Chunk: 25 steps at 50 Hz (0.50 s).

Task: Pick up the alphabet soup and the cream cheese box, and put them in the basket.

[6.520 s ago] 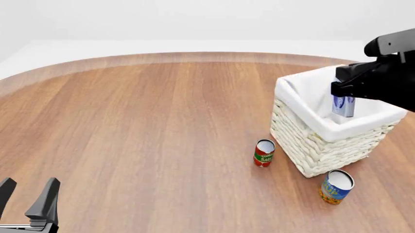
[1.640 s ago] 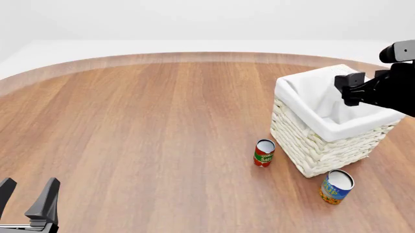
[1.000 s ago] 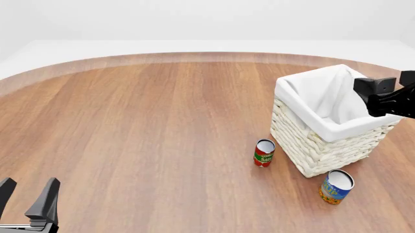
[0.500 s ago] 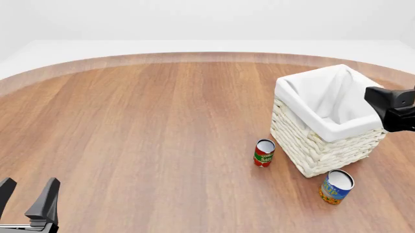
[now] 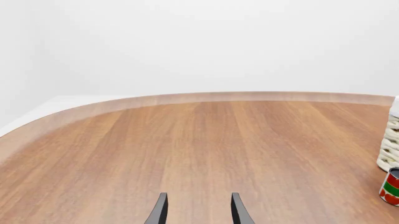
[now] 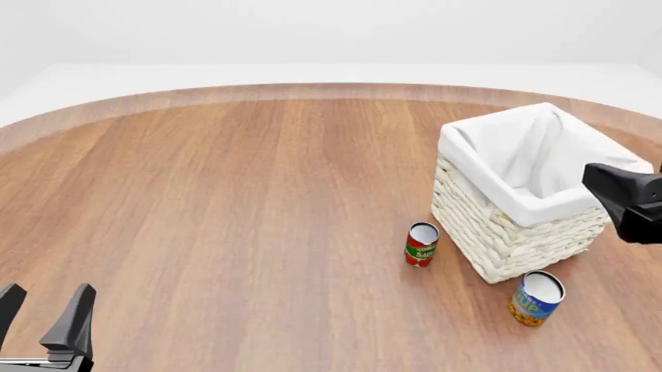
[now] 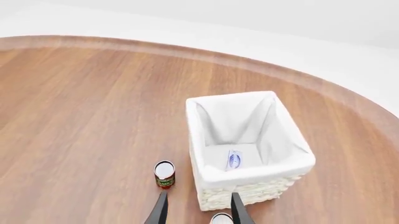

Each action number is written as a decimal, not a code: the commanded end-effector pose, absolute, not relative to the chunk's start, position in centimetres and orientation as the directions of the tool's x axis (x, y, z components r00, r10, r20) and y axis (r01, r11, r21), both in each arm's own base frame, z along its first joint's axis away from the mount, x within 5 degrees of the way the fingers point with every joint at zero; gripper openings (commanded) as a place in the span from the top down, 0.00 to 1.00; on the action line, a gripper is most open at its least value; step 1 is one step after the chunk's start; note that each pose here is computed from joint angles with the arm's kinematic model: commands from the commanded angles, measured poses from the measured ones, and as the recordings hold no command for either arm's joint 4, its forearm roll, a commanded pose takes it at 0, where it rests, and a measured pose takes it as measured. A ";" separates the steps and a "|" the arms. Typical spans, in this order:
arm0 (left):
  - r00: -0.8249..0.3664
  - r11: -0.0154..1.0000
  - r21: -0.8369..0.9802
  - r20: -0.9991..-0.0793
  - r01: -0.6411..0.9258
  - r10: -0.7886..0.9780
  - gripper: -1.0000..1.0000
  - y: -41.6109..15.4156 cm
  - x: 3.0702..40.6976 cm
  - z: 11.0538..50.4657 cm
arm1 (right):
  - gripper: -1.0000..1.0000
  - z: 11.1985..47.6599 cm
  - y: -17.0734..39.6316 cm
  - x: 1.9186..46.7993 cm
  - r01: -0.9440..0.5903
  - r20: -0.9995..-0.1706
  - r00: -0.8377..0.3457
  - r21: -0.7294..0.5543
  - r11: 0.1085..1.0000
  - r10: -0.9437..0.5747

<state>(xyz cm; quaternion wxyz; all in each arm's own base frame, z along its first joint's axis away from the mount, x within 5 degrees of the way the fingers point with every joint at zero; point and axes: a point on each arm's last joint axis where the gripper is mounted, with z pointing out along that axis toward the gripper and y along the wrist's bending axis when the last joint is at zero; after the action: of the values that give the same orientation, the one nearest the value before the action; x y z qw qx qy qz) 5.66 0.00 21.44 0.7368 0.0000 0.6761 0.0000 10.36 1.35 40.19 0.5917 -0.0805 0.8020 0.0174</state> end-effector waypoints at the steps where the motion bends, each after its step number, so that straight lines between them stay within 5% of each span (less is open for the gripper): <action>1: 0.086 1.000 0.000 -0.996 0.000 0.000 0.00 0.0 5.7 21.4 | 0.00 40.0 1.2 9.4 -0.148 -0.952 -0.288 -0.058 0.987 -0.099; 25: 0.086 1.000 0.000 -0.996 0.000 0.000 0.00 0.0 5.7 21.4 | 0.00 38.8 1.1 8.2 -0.142 -0.951 -0.298 -0.044 0.989 -0.085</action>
<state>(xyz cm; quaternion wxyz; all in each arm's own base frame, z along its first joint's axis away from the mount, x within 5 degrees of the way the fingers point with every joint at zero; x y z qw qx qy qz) 5.66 0.00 21.44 0.7368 0.0000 0.6761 0.0000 8.56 1.06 39.28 0.5896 -0.0710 0.8043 0.0209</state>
